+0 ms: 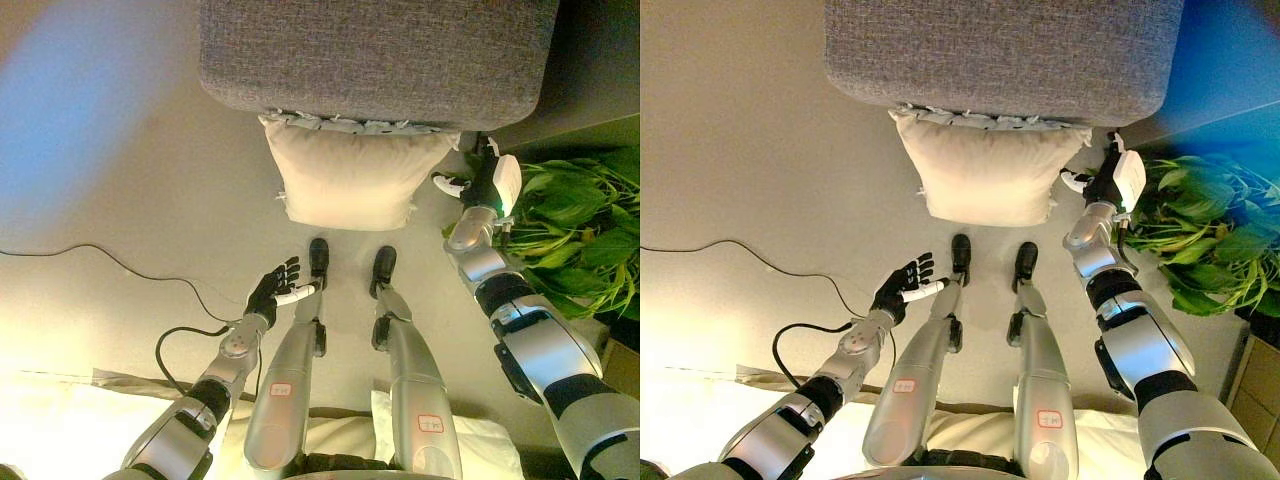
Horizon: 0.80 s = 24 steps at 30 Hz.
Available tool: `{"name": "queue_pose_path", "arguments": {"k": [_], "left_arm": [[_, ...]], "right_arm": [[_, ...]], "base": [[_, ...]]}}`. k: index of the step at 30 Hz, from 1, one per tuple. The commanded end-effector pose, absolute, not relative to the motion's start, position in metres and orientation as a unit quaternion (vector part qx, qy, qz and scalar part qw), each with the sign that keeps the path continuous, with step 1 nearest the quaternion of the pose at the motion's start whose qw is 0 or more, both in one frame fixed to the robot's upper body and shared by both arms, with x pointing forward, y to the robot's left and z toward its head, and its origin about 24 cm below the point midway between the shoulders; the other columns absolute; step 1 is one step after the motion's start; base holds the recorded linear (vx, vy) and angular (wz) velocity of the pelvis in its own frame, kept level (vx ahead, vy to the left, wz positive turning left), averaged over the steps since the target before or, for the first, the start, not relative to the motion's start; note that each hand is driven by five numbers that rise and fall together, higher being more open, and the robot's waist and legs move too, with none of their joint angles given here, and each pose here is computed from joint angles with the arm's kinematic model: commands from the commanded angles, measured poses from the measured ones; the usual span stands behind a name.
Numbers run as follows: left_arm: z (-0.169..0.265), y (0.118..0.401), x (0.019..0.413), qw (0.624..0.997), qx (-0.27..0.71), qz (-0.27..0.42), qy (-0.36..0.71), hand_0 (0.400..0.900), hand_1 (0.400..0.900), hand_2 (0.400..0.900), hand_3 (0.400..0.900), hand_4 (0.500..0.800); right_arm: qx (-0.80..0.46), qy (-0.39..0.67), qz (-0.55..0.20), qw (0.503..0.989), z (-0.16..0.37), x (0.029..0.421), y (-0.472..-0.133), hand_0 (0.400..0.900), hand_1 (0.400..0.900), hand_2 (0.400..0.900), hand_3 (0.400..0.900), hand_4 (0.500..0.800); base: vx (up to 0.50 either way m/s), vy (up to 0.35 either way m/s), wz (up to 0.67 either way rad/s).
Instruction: Pick up the pillow and put it on the sofa.
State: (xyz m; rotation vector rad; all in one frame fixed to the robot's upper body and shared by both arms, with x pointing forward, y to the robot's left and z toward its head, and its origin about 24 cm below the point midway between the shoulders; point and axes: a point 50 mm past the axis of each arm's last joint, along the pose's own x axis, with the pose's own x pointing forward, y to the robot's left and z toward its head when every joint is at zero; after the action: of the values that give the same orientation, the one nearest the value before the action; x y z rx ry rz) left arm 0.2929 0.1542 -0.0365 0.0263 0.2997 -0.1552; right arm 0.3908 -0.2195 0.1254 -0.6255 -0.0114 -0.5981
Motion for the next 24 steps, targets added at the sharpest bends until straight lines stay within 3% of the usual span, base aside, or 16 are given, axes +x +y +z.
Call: {"name": "queue_pose_path", "arguments": {"k": [1,6,24], "left_arm": [[-0.040,0.143,0.286,0.985,-0.020,-0.090,0.145,0.900,0.900,0.900,0.900,0.800],[-0.039,0.146,0.287,0.986,-0.027,-0.074,0.146,0.900,0.900,0.900,0.900,0.800],[-0.041,0.128,0.281,0.975,-0.085,-0.139,0.148,0.900,0.900,0.900,0.900,0.800]], "right_arm": [[-0.329,-0.078,-0.336,0.879,0.167,0.393,-0.240,0.900,0.900,0.900,0.900,0.800],[-0.329,-0.077,-0.334,0.880,0.167,0.393,-0.241,0.900,0.900,0.900,0.900,0.800],[-0.273,-0.101,-0.327,0.899,0.190,0.399,-0.232,0.900,0.900,0.900,0.900,0.800]], "base": [[0.000,0.000,0.00],[0.000,0.000,0.00],[0.036,0.009,0.03]]}}
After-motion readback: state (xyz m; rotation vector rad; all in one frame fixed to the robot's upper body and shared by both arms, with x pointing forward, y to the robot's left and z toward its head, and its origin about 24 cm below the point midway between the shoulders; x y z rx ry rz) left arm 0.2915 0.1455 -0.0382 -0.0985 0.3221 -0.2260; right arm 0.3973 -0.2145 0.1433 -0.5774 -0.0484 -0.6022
